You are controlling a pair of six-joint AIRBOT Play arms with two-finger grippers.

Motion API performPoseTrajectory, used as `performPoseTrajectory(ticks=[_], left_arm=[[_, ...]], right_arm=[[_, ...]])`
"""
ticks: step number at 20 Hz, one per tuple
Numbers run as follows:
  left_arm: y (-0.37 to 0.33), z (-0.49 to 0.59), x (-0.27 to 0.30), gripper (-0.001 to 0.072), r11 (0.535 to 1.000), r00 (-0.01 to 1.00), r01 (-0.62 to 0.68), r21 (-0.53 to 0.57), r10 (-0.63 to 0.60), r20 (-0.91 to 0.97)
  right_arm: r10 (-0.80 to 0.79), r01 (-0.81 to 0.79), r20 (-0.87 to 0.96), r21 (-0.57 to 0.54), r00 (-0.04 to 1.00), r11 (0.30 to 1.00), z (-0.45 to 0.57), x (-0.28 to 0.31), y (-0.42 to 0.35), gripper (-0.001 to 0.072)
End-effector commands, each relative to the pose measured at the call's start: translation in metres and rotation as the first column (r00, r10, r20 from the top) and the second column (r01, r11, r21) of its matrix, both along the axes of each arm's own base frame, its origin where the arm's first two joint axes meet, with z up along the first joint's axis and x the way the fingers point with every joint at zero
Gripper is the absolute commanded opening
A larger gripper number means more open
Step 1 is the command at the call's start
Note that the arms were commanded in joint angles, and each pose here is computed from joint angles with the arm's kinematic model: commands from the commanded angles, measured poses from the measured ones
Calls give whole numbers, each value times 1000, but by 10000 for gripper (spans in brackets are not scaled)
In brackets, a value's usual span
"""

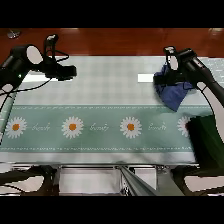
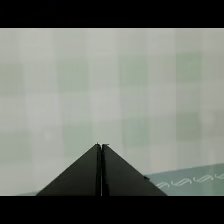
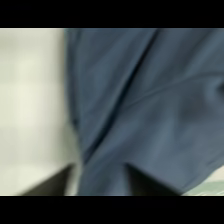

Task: Fold the shirts.

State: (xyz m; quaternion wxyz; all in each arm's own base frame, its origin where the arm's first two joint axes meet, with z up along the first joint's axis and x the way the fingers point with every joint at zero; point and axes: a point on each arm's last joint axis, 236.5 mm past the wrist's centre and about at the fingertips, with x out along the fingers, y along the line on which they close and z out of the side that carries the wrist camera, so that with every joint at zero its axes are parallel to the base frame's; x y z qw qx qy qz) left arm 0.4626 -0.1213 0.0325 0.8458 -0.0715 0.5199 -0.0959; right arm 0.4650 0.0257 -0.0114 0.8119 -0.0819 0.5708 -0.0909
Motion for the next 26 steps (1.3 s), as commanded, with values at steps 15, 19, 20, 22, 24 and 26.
performPoseTrajectory(ticks=[15,19,20,22,24,26], left_arm=[[52,-48,-26,701,979,980,77,189,-40,-192],[78,-6,-70,700,969,977,127,211,-85,-198],[74,5,-84,700,976,983,115,186,-85,-161],[53,26,-117,700,992,995,94,80,-90,-52],[29,39,-154,700,995,996,81,-53,-79,41],[21,42,-186,700,991,993,87,-102,-78,91]], right_arm=[[-208,273,-199,396,958,877,-63,1,-34,25],[-159,56,205,434,966,899,107,41,-31,25],[-153,2,310,439,938,899,154,41,-28,25],[-134,-102,486,428,864,898,243,24,-20,25],[-100,-188,609,390,787,901,310,-4,-10,25],[-45,-270,693,339,719,901,357,-32,7,25]])
